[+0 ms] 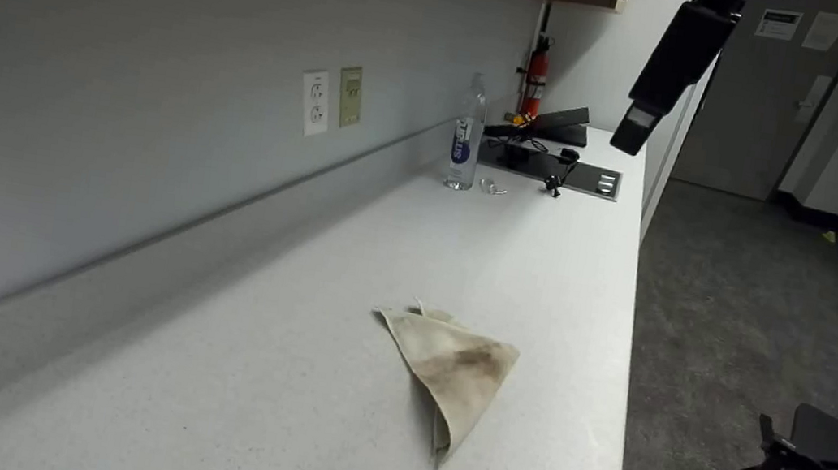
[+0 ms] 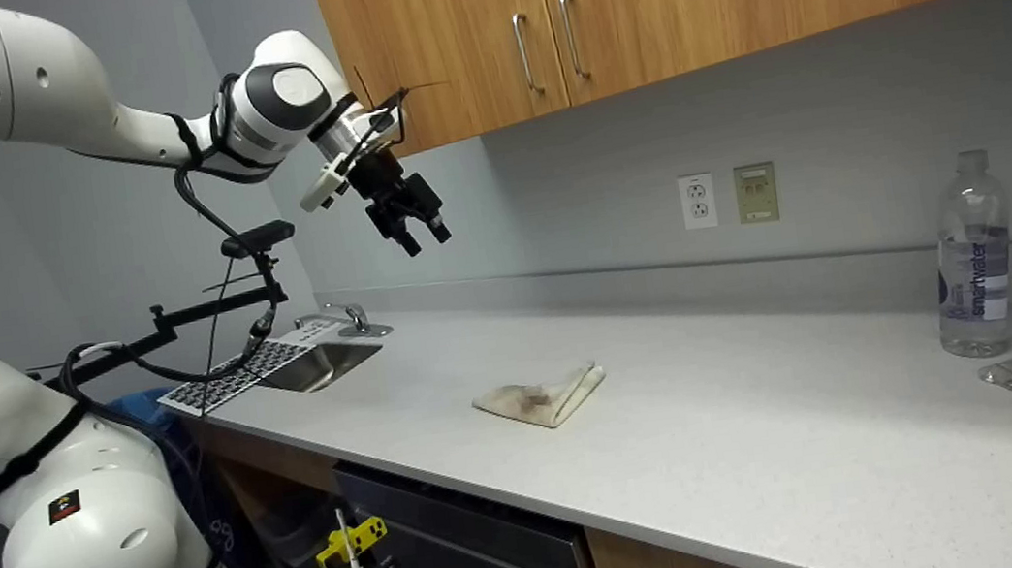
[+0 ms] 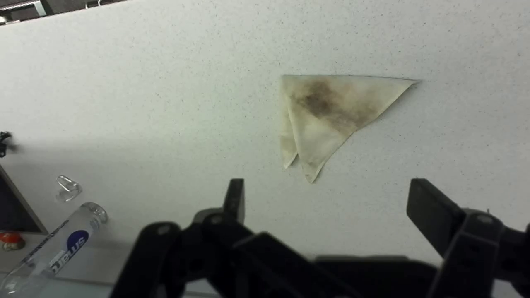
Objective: Unfold the white towel
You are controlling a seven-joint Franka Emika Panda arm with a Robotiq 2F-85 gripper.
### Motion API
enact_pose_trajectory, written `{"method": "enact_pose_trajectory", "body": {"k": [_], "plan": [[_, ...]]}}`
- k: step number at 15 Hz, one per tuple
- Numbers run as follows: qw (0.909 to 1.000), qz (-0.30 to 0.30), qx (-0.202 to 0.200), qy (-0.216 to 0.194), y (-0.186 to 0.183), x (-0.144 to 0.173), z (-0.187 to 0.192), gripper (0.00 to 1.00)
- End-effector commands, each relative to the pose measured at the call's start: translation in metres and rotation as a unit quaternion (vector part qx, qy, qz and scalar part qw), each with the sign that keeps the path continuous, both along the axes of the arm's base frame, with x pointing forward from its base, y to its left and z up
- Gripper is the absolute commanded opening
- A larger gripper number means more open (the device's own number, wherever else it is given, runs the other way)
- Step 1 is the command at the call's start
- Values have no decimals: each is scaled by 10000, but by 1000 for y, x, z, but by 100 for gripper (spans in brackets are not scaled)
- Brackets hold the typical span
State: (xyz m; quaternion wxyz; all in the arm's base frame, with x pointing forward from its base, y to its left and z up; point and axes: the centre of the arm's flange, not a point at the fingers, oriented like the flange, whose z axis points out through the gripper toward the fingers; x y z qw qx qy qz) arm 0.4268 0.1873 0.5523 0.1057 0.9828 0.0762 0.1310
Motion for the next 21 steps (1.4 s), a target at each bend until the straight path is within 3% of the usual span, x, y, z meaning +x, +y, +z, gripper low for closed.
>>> {"method": "enact_pose_trajectory", "body": {"k": [1,11,21], "plan": [[10000,0,0,0,0,0,0,100],[10000,0,0,0,0,0,0,100],[9996,-8,241,110,2,0,-1,100]]}}
